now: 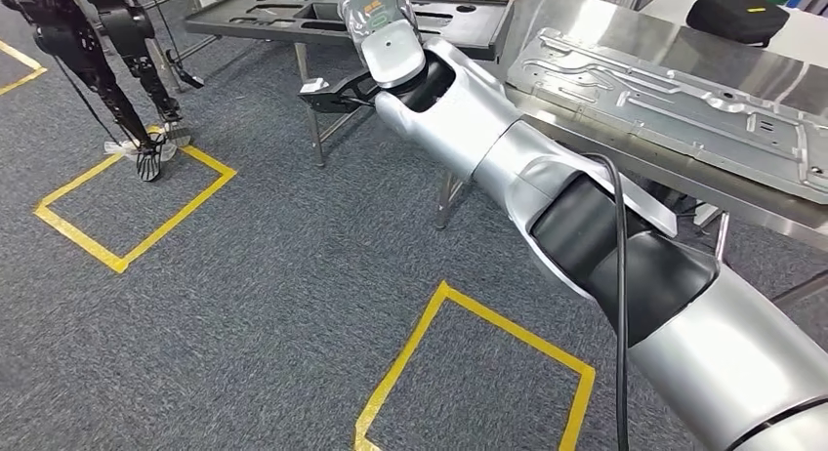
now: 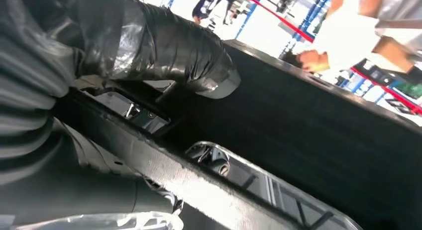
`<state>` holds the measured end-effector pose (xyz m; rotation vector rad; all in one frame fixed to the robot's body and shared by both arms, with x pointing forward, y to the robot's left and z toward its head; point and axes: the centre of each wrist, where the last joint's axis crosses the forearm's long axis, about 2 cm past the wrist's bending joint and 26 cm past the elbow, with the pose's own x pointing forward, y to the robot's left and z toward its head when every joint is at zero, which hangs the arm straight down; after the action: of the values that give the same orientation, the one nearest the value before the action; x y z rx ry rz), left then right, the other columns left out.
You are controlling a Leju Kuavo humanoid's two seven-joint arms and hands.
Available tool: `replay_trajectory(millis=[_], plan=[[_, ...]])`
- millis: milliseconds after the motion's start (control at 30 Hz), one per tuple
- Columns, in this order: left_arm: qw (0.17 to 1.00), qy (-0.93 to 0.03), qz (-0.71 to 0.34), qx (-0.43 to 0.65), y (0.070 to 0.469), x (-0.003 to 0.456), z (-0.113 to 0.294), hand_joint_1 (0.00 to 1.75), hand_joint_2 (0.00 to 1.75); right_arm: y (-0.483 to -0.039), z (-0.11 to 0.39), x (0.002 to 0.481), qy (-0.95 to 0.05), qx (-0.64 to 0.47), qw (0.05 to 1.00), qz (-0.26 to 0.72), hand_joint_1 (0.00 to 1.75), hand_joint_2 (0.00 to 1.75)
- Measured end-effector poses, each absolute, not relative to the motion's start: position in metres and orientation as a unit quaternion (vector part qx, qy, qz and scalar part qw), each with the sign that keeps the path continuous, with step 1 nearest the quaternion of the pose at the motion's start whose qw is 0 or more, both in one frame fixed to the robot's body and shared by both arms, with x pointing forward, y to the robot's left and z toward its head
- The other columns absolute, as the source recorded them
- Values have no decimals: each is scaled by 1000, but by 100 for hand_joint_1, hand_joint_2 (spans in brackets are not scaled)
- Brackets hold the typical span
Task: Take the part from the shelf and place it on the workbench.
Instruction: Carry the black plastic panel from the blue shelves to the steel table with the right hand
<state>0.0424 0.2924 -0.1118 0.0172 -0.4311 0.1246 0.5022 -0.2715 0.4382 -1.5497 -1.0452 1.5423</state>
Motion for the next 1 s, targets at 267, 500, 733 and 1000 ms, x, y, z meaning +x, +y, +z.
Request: replay_trajectory(millis=[267,500,733,1000], plan=[[975,-215,61,7,292,43,-112,0,175,-271,431,502,-401,-596,355,599,175,175],[974,-219,56,3,291,46,-111,0,175,-259,433,502,-408,-596,349,597,175,175],[976,-212,56,6,292,41,-112,0,175,-242,431,501,-416,-586,345,604,175,175],[976,-211,55,7,293,42,-112,0,175,-241,431,502,-415,-585,346,604,175,175]])
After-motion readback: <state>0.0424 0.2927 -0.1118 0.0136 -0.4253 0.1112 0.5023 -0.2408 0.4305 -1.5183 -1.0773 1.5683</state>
